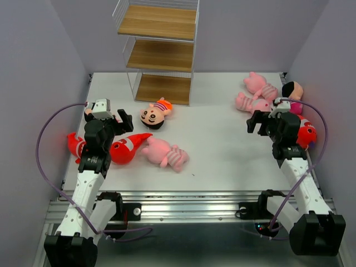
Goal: Place and organize the stuffed toys onto the shelf
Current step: Grab a stuffed toy with the left arm
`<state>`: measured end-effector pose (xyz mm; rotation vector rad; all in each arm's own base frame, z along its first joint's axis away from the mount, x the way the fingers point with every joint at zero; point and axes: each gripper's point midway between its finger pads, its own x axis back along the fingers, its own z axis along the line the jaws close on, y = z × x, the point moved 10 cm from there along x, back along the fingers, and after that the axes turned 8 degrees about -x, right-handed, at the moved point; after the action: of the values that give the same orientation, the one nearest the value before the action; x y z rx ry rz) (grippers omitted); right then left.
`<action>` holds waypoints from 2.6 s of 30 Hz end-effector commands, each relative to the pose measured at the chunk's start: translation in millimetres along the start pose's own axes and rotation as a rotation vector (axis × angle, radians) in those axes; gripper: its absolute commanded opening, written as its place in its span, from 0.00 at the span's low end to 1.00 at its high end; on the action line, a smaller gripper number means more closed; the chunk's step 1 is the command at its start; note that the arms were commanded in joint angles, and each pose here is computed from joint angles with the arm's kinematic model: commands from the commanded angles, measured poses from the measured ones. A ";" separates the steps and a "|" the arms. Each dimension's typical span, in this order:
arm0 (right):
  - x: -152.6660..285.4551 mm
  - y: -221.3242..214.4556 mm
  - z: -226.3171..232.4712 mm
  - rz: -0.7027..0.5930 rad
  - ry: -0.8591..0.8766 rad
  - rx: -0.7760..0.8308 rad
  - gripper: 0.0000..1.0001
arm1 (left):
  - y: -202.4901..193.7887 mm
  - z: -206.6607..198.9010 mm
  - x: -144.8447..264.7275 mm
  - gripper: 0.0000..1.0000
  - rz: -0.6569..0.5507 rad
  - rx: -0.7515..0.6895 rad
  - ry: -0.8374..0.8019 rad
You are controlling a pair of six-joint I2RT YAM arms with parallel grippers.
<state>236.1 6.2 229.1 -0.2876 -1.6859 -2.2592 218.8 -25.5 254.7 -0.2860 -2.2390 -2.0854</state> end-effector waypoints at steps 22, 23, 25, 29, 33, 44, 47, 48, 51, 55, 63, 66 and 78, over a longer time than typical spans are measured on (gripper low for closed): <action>3.3 -18.7 19.8 0.164 0.533 0.294 1.00 | 22.3 2.5 -2.7 0.99 -0.078 -0.010 0.039; 0.2 -5.3 26.3 0.163 0.591 0.292 1.00 | 21.8 3.2 -3.7 0.99 -0.076 -0.006 0.049; -2.9 10.2 33.2 0.173 0.648 0.284 1.00 | 20.0 3.3 -6.3 0.99 -0.064 0.000 0.052; -15.9 33.5 45.1 0.217 0.755 0.201 1.00 | 17.7 2.1 -12.6 0.99 -0.044 0.046 0.054; -31.3 11.7 38.7 0.281 0.793 0.165 1.00 | 27.7 0.2 -21.7 0.99 -0.015 0.145 0.050; -13.7 9.6 38.9 0.224 0.765 0.223 1.00 | 22.6 56.6 -78.2 0.93 0.214 0.604 0.374; -10.8 12.3 40.1 0.209 0.765 0.230 1.00 | 11.1 72.9 -96.5 0.93 0.317 0.591 0.479; -10.5 12.6 40.3 0.208 0.767 0.231 1.00 | 3.4 77.1 -104.4 0.92 0.352 0.585 0.489; -11.4 11.7 40.1 0.210 0.772 0.230 1.00 | -2.4 87.1 -113.5 0.91 0.381 0.565 0.518; -14.0 9.8 39.0 0.220 0.767 0.224 1.00 | -14.3 95.0 -121.0 0.91 0.410 0.536 0.559; -17.7 7.5 36.4 0.227 0.747 0.230 1.00 | -50.5 107.4 -139.6 0.85 0.526 0.512 0.586; -19.7 5.3 34.8 0.234 0.738 0.230 1.00 | -60.1 107.4 -146.6 0.77 0.563 0.511 0.552; -25.3 1.7 31.5 0.251 0.717 0.229 1.00 | -55.9 97.3 -140.9 0.00 0.545 0.503 0.391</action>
<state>257.1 41.7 231.9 0.2973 -1.3539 -1.6753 357.2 59.7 139.8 -0.3198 -1.9528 -1.0783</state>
